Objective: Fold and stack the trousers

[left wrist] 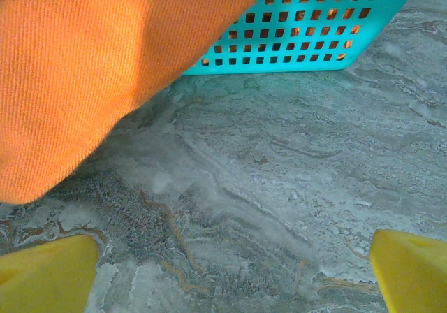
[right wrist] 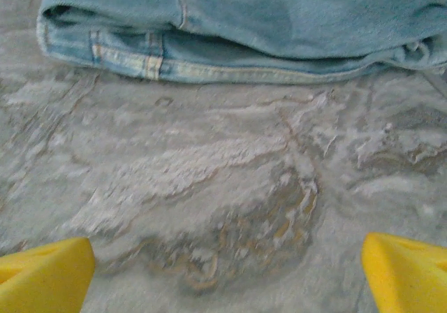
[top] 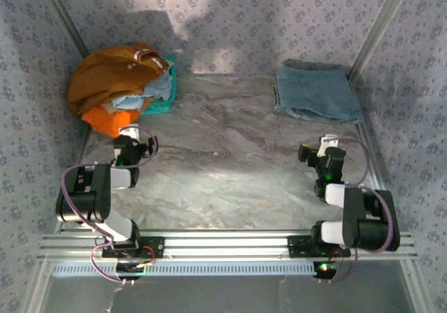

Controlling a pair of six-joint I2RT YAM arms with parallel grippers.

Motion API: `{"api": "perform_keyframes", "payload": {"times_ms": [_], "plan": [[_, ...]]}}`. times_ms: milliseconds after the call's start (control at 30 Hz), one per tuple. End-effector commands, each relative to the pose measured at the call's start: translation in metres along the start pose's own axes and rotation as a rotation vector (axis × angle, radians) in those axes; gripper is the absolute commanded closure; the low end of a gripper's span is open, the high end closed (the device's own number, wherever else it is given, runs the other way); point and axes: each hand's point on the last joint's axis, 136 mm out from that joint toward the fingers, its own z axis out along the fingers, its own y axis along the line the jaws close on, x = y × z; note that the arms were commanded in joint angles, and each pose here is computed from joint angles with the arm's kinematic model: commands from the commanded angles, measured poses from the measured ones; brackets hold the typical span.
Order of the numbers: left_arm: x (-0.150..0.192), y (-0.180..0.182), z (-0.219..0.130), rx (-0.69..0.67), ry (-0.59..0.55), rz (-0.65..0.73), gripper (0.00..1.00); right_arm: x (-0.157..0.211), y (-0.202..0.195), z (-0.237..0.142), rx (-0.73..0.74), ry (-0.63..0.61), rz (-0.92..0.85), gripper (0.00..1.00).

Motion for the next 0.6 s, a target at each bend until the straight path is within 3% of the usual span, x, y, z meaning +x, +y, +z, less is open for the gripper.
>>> {"api": "perform_keyframes", "payload": {"times_ms": [0,167,567], "plan": [[-0.013,-0.003,0.001,0.020,-0.038,0.012,0.00,-0.019,0.012,0.017,-0.059,-0.090,0.012,0.00],[-0.013,-0.003,0.001,0.018,-0.040,0.012,0.00,-0.017,0.034,0.033,-0.086,0.015,-0.096,0.00],[-0.013,-0.003,0.001,0.018,-0.039,0.012,0.00,-0.019,0.034,0.034,-0.071,0.005,-0.103,0.00]]}}
